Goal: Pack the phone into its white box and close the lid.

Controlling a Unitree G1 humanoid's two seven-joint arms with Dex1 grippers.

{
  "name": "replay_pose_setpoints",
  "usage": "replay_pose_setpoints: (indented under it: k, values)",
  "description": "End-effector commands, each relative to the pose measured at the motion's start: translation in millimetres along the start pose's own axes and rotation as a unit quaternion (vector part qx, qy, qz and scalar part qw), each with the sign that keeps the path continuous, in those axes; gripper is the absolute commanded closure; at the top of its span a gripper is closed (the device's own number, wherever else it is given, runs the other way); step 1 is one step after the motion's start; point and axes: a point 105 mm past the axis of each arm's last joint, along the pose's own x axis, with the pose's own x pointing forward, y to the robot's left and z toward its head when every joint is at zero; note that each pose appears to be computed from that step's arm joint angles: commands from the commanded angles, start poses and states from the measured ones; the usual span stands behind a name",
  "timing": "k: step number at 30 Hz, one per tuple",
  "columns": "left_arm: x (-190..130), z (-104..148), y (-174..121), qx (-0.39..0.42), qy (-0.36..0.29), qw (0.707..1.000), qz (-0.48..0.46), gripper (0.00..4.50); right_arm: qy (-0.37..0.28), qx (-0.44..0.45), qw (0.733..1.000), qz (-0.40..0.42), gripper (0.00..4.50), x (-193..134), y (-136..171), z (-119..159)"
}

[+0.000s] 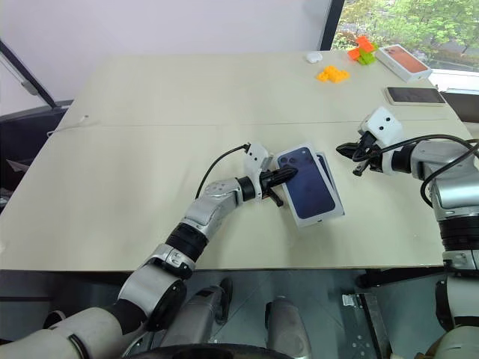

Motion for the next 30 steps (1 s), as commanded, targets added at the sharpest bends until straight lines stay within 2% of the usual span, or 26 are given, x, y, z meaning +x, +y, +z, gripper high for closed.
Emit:
replay_pose_setpoints:
  k: [1,6,13,21,26,30]
  values:
    - [8,18,-1,0.015,-0.028,0.999,0.004,4.50,-0.024,-0.024,0.999,0.000,4.46,-6,-1,15]
    - [0,33,9,0.029,-0.048,0.998,0.020,4.50,-0.026,-0.028,0.999,0.006,4.46,0,3,17]
    - [-32,45,15,0.025,-0.056,0.997,0.035,4.50,-0.018,-0.037,0.999,-0.002,4.46,7,1,13]
    - [-69,3,10,-0.005,0.037,0.999,0.030,4.50,0.005,-0.062,0.998,0.006,4.46,9,3,3]
    - [-64,-13,5,-0.015,0.058,0.998,0.026,4.50,0.016,-0.075,0.997,0.014,4.46,11,6,-3]
    - [-43,-21,-2,-0.015,0.066,0.998,0.007,4.50,0.030,-0.092,0.995,0.021,4.46,12,10,-8]
